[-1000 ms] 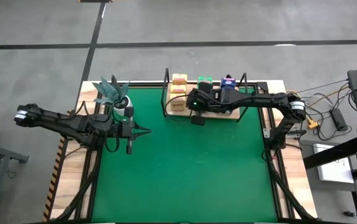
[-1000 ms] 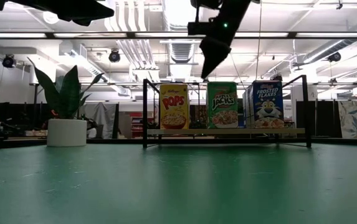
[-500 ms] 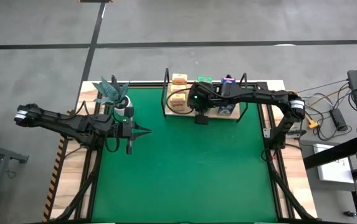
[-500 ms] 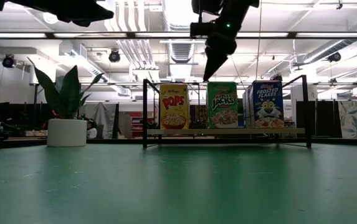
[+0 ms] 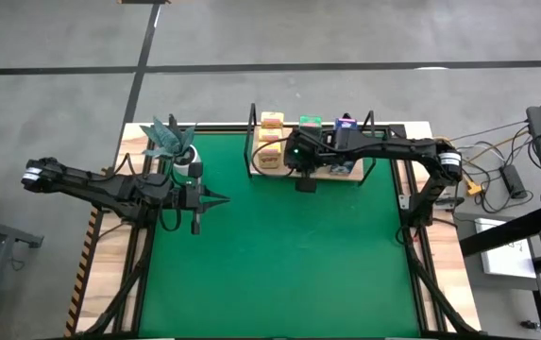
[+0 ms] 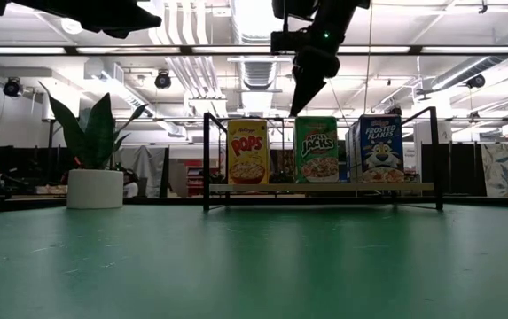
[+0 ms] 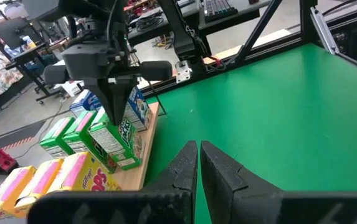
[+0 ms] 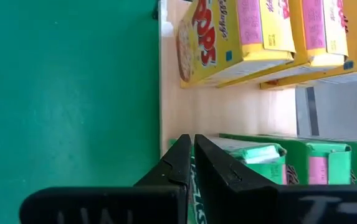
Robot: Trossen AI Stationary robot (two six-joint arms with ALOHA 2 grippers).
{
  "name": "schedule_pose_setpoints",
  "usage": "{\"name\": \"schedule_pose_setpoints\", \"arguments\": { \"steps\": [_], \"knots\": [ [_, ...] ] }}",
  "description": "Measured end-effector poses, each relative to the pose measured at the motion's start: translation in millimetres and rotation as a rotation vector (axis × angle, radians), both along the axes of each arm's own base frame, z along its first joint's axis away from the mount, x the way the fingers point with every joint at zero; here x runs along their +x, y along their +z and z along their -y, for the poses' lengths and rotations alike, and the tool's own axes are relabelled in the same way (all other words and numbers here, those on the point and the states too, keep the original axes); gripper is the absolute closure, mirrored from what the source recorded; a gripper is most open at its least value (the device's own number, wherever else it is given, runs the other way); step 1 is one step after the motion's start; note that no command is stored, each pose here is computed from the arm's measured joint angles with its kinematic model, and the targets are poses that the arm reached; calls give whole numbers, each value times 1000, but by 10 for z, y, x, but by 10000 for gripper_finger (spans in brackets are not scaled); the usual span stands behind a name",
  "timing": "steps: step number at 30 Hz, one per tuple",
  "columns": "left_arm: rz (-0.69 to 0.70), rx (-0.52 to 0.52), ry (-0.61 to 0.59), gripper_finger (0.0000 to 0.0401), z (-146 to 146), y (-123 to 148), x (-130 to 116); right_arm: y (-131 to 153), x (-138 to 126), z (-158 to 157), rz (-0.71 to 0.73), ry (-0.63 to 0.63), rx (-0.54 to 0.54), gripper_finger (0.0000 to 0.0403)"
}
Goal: Stack cereal on shelf
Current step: Put the green cereal box on the shelf, then return to Home Position
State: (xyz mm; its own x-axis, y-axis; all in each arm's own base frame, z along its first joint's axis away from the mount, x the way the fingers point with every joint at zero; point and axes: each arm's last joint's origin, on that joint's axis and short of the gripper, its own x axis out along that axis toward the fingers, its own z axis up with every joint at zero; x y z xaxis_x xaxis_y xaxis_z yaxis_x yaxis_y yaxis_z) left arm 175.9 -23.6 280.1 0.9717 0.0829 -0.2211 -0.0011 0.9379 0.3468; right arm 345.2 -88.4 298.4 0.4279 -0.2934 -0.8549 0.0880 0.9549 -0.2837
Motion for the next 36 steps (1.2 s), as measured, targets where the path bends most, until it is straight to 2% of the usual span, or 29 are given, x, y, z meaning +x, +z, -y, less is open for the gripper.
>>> {"name": "schedule_pose_setpoints", "arguments": {
  "steps": [6,20,29,36],
  "knots": [
    [-3,0,0,398,0,-3,-1,-5,-12,36,-15,-47,-61,391],
    [-5,1,0,398,0,-5,-1,17,-10,53,10,-93,-43,391],
    [-5,1,0,398,0,-5,-1,339,24,-30,99,-76,-55,391],
    [-5,-9,2,398,0,-5,-1,653,-155,-92,189,-73,-70,391]
  ]
}}
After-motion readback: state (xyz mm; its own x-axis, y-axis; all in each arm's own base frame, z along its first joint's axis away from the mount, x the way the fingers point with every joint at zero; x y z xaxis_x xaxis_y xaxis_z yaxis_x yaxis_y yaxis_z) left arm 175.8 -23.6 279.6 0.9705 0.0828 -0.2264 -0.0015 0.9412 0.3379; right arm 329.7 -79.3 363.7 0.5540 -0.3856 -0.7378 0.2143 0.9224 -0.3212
